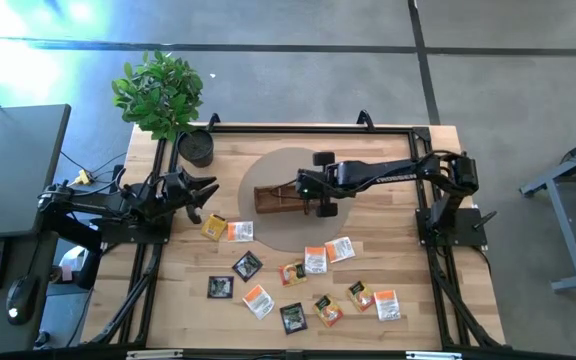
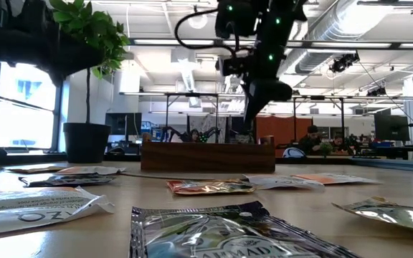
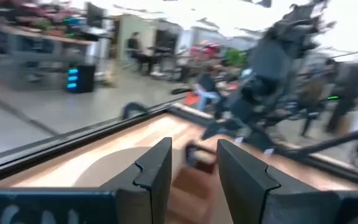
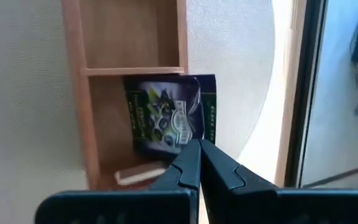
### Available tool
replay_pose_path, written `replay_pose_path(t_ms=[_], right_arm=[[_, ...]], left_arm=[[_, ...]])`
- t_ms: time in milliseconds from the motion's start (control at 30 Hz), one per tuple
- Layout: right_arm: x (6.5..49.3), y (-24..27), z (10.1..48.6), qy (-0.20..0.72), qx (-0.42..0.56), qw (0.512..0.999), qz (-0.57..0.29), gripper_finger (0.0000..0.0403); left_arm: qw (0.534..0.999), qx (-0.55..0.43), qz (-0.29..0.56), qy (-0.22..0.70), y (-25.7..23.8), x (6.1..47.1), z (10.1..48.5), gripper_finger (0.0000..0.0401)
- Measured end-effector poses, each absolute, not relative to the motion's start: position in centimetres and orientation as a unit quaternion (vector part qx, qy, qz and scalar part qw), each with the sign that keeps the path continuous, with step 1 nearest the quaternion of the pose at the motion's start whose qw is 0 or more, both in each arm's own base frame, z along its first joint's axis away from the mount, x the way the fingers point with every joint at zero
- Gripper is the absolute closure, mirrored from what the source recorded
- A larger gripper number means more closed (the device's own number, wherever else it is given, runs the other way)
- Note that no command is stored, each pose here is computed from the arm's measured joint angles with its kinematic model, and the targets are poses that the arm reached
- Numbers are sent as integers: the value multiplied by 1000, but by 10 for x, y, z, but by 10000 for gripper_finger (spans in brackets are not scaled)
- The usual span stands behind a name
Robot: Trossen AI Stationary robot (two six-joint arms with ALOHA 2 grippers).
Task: Pick & Place Tea
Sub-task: Put the purple tea bag into the right section of the wooden organizer
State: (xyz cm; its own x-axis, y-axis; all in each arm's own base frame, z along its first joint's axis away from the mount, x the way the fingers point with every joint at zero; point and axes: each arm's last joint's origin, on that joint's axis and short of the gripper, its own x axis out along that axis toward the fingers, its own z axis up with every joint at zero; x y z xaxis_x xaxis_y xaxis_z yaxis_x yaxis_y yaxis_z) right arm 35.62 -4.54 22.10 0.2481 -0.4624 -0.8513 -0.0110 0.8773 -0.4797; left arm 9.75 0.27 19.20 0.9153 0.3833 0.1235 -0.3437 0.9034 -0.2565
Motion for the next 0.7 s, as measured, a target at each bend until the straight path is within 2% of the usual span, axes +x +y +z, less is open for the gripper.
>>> replay_pose_path(t_ms=[133, 300, 500, 700], right_arm=[[357, -40, 240, 603, -176, 766, -137, 403], [353, -35, 259, 577, -167, 789, -130, 403], [327, -31, 276, 487, -126, 854, -136, 403], [298, -16, 259, 325, -88, 939, -73, 403]], left_arm=[[977, -111, 138, -116, 0, 99, 201, 274], [985, -80, 128, -78, -2, 107, 210, 274], [994, 5, 102, 30, -6, 132, 243, 274], [973, 23, 81, 213, -12, 167, 260, 274]])
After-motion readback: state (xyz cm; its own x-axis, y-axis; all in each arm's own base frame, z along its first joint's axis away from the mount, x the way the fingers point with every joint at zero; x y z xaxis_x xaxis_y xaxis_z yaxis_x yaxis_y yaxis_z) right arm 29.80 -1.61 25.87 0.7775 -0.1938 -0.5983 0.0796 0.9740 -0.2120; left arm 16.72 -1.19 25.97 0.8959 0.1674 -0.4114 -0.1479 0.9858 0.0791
